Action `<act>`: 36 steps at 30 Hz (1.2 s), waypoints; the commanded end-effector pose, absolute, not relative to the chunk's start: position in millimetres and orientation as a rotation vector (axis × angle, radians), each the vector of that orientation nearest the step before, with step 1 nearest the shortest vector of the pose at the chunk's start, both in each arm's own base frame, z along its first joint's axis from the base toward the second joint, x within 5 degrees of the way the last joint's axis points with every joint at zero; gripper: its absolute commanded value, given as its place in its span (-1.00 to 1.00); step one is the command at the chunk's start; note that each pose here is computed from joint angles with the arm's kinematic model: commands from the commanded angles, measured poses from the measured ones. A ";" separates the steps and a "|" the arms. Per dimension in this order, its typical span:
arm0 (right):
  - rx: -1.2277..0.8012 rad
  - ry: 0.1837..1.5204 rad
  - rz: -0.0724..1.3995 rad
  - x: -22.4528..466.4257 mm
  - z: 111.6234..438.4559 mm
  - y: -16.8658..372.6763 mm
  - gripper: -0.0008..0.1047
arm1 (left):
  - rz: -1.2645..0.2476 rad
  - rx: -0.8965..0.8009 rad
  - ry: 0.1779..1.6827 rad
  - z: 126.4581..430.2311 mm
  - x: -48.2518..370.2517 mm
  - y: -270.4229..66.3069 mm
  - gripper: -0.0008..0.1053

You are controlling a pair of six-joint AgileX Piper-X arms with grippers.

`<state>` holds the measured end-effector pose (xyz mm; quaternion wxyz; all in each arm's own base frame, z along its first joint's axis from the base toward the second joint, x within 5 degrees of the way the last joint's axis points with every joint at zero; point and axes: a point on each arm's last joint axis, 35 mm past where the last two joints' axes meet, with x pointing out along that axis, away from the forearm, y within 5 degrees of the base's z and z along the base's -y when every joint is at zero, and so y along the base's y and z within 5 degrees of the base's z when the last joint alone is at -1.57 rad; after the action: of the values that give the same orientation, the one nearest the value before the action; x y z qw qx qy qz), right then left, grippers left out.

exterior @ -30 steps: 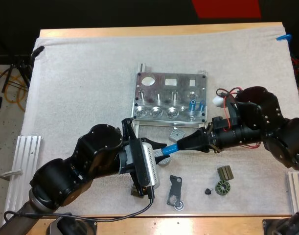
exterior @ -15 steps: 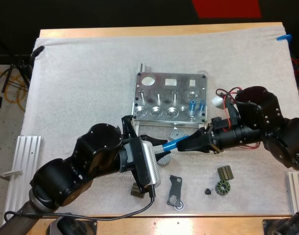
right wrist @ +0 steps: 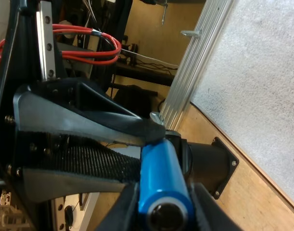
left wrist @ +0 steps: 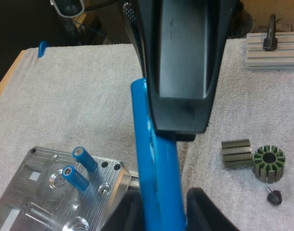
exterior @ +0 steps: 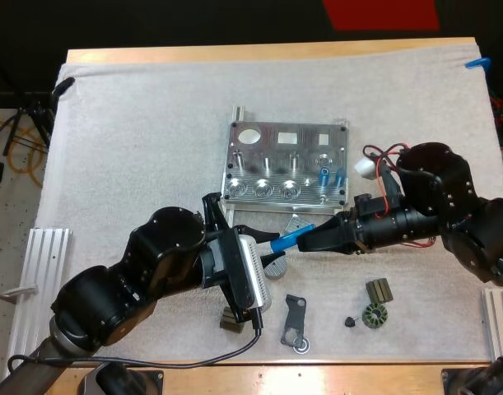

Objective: Load cells from right to left

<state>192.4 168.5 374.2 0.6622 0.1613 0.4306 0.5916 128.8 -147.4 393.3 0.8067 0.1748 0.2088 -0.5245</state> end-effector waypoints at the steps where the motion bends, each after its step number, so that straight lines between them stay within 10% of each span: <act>1: 0.362 0.950 1.369 192.1 377.8 169.0 -0.99 | -1.115 0.374 0.418 397.6 128.1 -146.8 -0.98; 28: 0.235 0.889 1.354 191.6 372.9 166.9 -0.99 | -1.106 0.365 0.425 397.6 128.3 -146.7 -0.92; 31: 0.221 0.879 1.361 191.4 372.6 166.8 -0.99 | -1.098 0.337 0.442 397.6 128.3 -146.7 -0.66; 36: 0.198 0.862 1.352 192.0 372.3 166.7 -0.99 | -1.083 0.285 0.471 398.0 127.9 -146.4 0.32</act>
<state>192.4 167.0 370.0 0.6872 0.0969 0.3952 0.6018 129.2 -147.5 393.2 0.8138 0.1492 0.2246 -0.5147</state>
